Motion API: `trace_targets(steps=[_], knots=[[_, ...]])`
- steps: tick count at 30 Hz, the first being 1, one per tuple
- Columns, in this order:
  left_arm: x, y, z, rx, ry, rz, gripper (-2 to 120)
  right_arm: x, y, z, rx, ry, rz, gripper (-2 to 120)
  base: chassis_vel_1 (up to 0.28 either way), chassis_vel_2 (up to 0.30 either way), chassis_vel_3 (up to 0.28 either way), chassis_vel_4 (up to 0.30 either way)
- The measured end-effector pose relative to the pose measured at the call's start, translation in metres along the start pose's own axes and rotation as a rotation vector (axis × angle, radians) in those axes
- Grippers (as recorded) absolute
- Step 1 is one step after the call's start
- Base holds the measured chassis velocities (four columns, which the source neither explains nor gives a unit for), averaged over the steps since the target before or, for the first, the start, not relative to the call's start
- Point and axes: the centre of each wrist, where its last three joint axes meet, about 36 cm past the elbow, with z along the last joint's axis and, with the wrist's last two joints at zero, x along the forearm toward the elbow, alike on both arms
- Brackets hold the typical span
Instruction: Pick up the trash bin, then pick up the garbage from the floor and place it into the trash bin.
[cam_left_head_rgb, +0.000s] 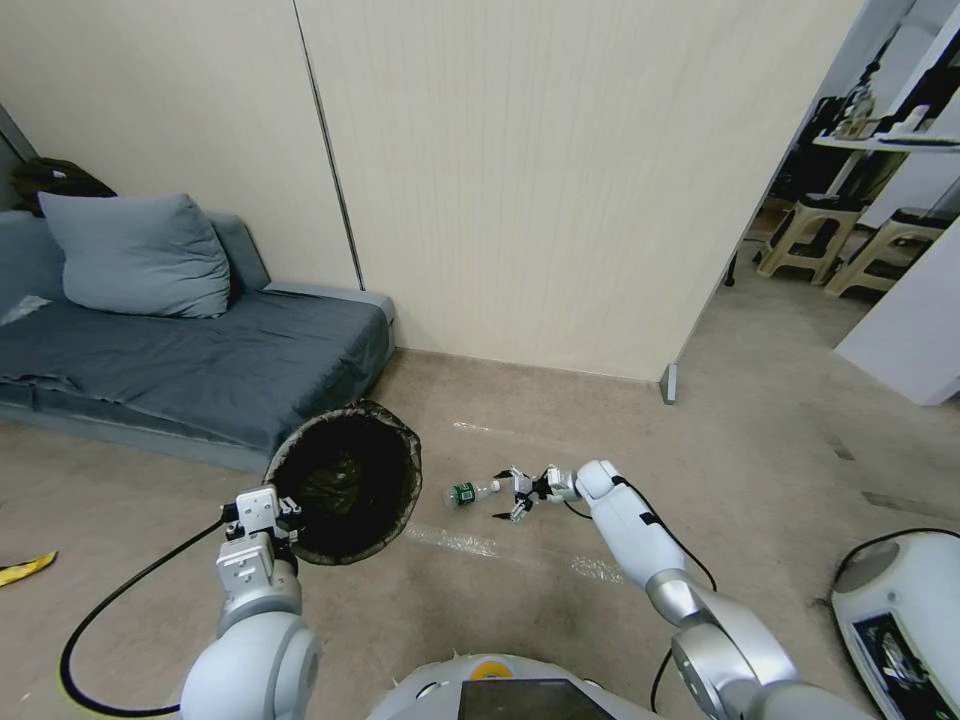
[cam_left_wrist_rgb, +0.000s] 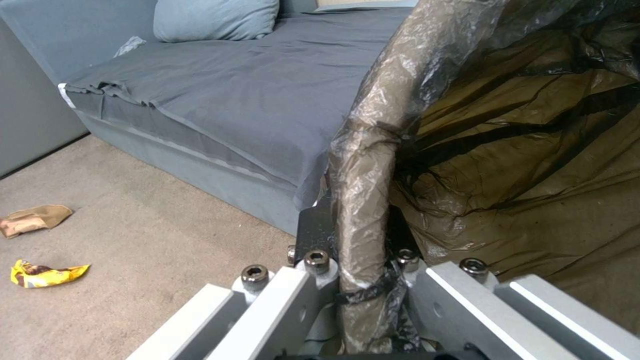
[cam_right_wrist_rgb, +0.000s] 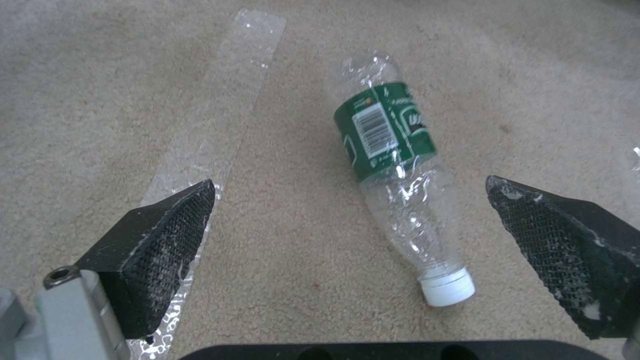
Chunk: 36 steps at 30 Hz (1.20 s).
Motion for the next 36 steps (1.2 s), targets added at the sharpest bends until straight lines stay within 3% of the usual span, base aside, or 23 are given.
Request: trace_targets(steps=[36], knots=[[0.002,-0.002,0.001,-0.005,-0.004,0.003,0,-0.027,-0.007,0.005,-0.066,-0.006,0.107,100,0.0,0.0,0.0,0.0]])
